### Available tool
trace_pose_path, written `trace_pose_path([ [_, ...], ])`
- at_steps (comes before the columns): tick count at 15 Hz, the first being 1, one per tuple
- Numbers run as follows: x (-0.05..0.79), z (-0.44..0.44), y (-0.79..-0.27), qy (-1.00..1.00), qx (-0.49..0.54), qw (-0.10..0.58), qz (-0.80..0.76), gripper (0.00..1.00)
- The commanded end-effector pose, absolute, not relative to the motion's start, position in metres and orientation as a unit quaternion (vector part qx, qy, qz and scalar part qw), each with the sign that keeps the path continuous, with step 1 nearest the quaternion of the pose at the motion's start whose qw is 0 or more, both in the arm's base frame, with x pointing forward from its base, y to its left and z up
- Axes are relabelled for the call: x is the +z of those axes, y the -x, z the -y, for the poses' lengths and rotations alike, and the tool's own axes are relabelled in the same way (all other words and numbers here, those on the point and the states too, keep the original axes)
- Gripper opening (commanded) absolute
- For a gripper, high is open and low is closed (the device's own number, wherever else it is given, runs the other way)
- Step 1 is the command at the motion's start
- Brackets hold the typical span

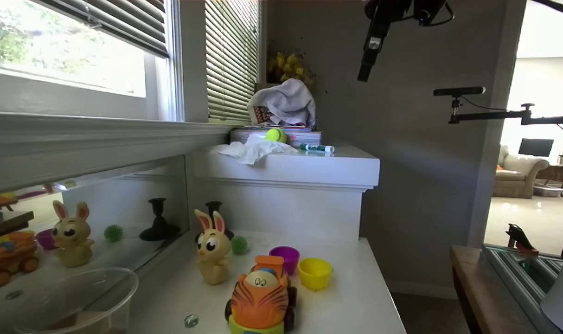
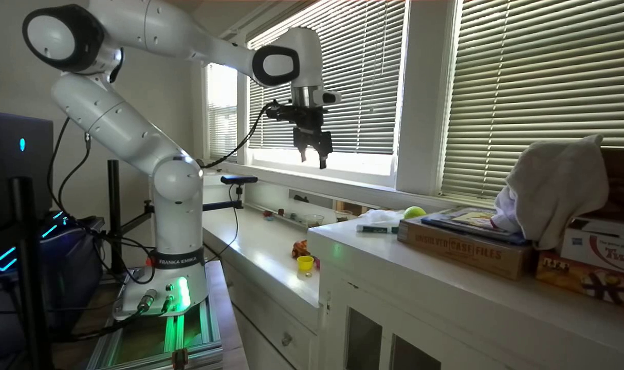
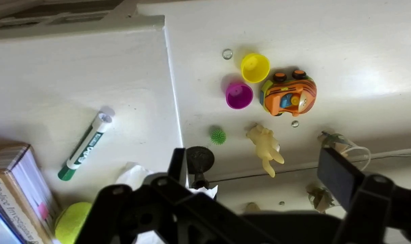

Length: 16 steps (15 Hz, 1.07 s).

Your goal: Remove the yellow object from the bowl

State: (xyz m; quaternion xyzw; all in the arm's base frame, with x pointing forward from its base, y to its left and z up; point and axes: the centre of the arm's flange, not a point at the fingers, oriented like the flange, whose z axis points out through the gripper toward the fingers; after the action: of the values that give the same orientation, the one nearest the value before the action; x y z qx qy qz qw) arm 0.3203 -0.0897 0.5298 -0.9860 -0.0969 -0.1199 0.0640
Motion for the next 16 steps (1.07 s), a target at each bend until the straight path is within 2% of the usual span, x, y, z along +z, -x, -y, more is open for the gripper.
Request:
trace_pose_path([
  [1, 0.537, 0.045, -0.358, 0.983, -0.128, 0.053, 0.124, 1.0],
  [12, 0.508, -0.095, -0.434, 0.969, -0.16, 0.016, 0.189, 1.0],
  [16, 0.496, -0.1, -0.43, 0.963, -0.17, 0.007, 0.207, 1.0],
])
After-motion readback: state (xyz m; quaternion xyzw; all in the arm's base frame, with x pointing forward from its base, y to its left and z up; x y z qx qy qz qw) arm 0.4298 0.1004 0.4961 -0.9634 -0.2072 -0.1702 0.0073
